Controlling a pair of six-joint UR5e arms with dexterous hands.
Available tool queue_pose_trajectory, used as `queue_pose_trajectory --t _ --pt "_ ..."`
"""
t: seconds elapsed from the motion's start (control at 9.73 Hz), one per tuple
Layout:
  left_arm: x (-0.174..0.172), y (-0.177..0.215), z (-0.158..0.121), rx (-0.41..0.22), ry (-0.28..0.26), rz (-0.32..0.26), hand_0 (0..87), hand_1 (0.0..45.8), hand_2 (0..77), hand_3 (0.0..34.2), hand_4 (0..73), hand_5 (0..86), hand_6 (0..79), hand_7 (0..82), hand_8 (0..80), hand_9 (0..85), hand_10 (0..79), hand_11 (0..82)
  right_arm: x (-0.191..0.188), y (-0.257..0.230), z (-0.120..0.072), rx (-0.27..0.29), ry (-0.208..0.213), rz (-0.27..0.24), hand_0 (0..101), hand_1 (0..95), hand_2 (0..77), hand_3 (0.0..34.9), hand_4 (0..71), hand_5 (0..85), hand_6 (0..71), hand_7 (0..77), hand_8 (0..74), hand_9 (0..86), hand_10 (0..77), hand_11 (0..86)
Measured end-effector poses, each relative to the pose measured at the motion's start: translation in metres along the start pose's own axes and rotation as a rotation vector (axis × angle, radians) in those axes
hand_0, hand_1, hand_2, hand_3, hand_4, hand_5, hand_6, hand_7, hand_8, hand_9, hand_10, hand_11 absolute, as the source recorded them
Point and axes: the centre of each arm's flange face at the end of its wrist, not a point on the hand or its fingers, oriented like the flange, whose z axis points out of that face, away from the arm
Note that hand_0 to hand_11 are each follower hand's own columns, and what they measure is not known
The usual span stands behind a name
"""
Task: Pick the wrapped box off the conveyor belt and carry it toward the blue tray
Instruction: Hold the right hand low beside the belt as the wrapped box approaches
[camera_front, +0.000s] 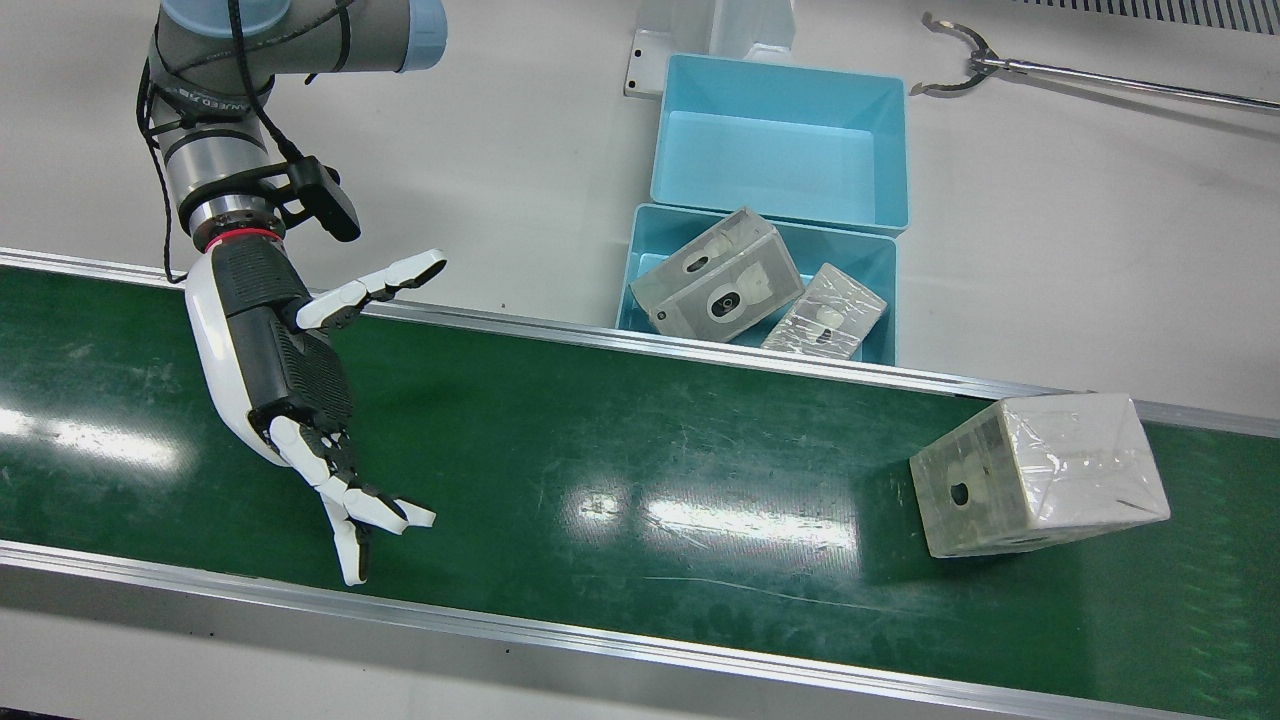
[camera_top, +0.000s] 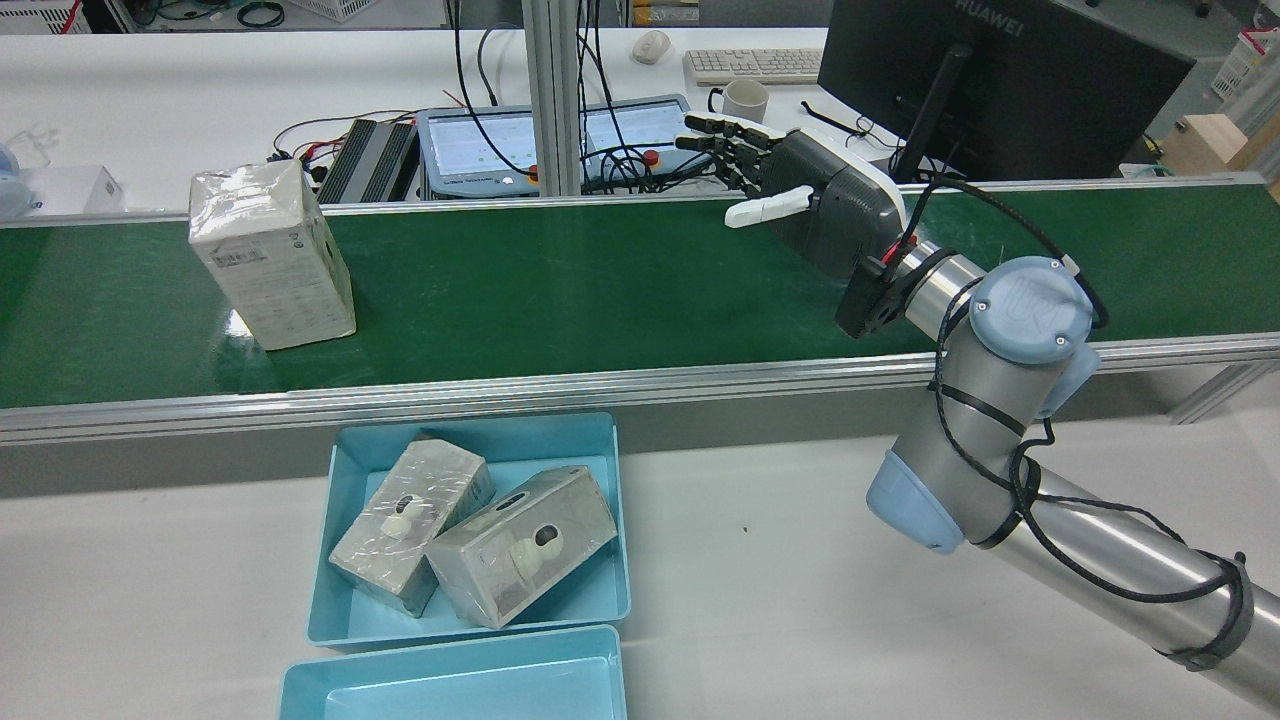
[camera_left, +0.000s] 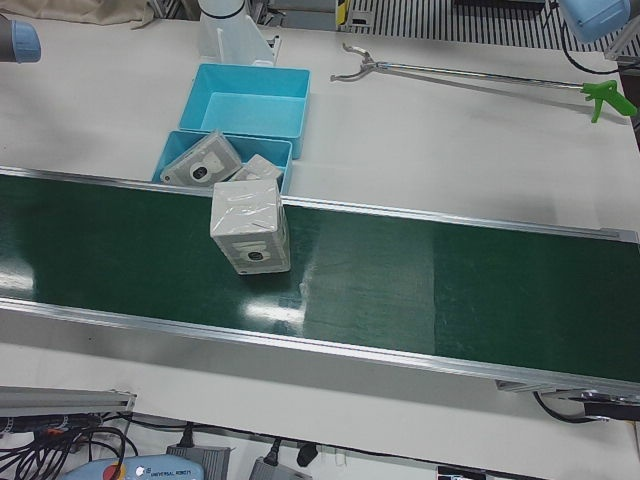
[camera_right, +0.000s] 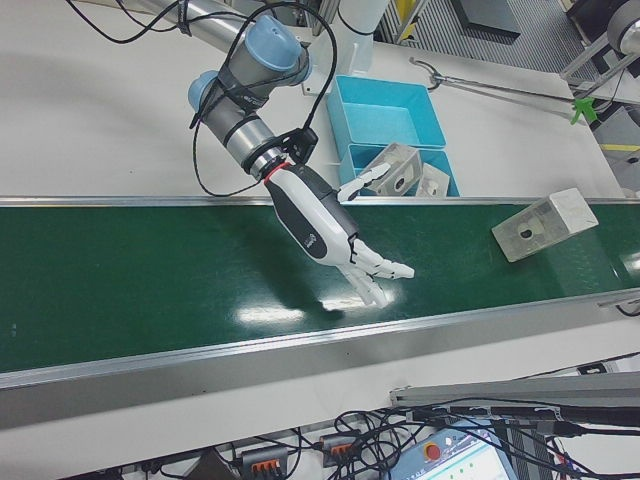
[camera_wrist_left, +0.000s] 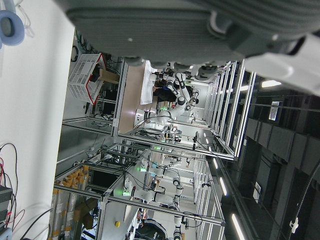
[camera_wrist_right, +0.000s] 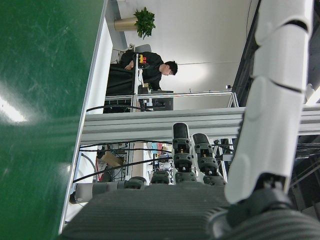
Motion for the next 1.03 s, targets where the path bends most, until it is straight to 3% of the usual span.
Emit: queue_pose_trajectory --t 1.03 --pt "0.0 0.0 0.0 0.0 0.0 0.0 0.0 0.0 1.1 0.0 0.0 1.1 0.5 0.5 0.5 0.5 0.5 0.5 0.0065 -0.0095 0.0071 0.024 0.004 -0.013 46 9.8 4.4 0.1 12.0 13.1 7.6 20.2 1.1 3.3 0.5 1.1"
